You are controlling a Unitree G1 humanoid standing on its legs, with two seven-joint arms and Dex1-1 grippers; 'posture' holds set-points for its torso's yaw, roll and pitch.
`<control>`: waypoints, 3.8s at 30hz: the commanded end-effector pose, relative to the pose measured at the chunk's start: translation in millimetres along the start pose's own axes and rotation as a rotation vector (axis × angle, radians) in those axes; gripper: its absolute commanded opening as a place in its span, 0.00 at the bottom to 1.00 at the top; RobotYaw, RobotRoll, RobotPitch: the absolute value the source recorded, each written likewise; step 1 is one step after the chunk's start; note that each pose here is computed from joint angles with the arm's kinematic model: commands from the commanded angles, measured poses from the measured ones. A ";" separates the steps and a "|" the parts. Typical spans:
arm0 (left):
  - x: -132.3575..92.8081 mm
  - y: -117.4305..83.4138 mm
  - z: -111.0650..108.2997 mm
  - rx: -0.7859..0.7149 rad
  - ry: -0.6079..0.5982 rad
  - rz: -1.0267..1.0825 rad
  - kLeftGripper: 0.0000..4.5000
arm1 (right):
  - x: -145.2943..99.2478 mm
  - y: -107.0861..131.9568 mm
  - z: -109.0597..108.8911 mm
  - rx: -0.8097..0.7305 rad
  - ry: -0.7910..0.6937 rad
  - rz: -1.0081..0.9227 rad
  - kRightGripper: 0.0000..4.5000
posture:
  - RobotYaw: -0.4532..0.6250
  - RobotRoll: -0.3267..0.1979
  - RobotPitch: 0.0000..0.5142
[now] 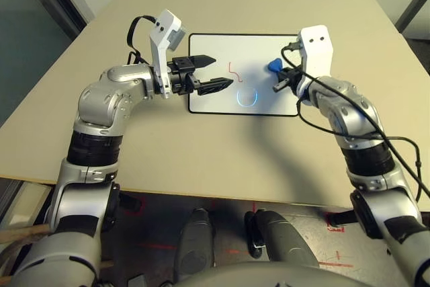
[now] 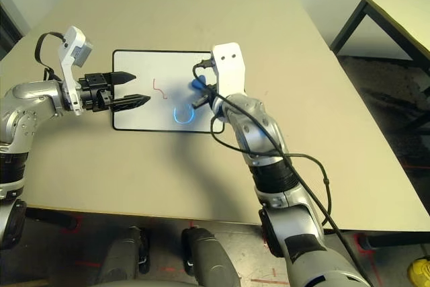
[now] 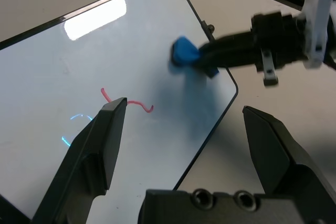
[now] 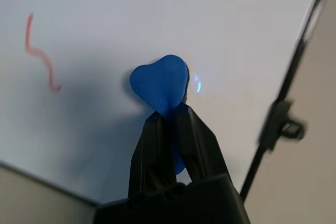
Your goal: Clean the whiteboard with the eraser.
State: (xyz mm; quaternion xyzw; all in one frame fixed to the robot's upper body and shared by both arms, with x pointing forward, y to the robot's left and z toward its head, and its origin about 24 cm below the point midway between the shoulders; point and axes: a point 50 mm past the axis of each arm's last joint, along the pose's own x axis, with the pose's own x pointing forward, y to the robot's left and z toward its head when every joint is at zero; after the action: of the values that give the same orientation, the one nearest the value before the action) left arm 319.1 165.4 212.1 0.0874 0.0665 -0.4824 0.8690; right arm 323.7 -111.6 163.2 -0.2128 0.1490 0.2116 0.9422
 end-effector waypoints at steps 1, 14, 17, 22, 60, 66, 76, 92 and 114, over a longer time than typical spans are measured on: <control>1.0 -2.0 -2.1 -0.004 0.015 -0.014 1.00 | 3.3 13.4 -17.4 0.004 0.089 0.058 0.04 | 0.37 0.62 0.24; -8.3 8.8 -12.0 -0.003 0.065 0.045 1.00 | 7.6 24.9 -1.4 -0.050 0.057 0.119 0.04 | 0.38 0.62 0.23; -12.7 14.7 -18.2 0.001 0.090 0.070 1.00 | 9.7 32.0 10.2 -0.077 0.030 0.151 0.04 | 0.38 0.62 0.23; -18.0 21.7 -21.7 0.000 0.101 0.100 1.00 | 15.4 44.2 21.2 -0.116 0.007 0.198 0.04 | 0.39 0.62 0.23; -13.0 9.8 -28.7 -0.031 0.097 0.075 1.00 | 37.8 33.4 72.8 -0.105 -0.134 0.150 0.03 | 0.40 0.62 0.23; -13.6 8.8 -28.2 -0.032 0.094 0.074 1.00 | 41.0 39.7 63.5 -0.104 -0.105 0.170 0.03 | 0.40 0.62 0.24; -13.5 9.6 -28.9 -0.038 0.096 0.078 1.00 | 45.0 64.6 22.0 -0.126 0.018 0.262 0.03 | 0.41 0.62 0.24; -15.1 11.1 -30.6 -0.039 0.105 0.074 1.00 | 51.6 26.3 63.1 -0.084 -0.089 0.124 0.03 | 0.40 0.62 0.25; -13.4 11.7 -17.3 -0.017 0.093 0.068 1.00 | 59.3 12.5 56.3 -0.057 -0.072 0.075 0.03 | 0.41 0.62 0.27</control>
State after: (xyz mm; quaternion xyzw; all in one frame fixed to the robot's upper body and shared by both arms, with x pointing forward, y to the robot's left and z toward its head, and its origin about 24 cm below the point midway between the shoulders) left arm 322.6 188.8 196.7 0.0986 0.1074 -0.4431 0.8845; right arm 377.7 -48.0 202.1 -0.2219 0.0830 0.2762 0.9314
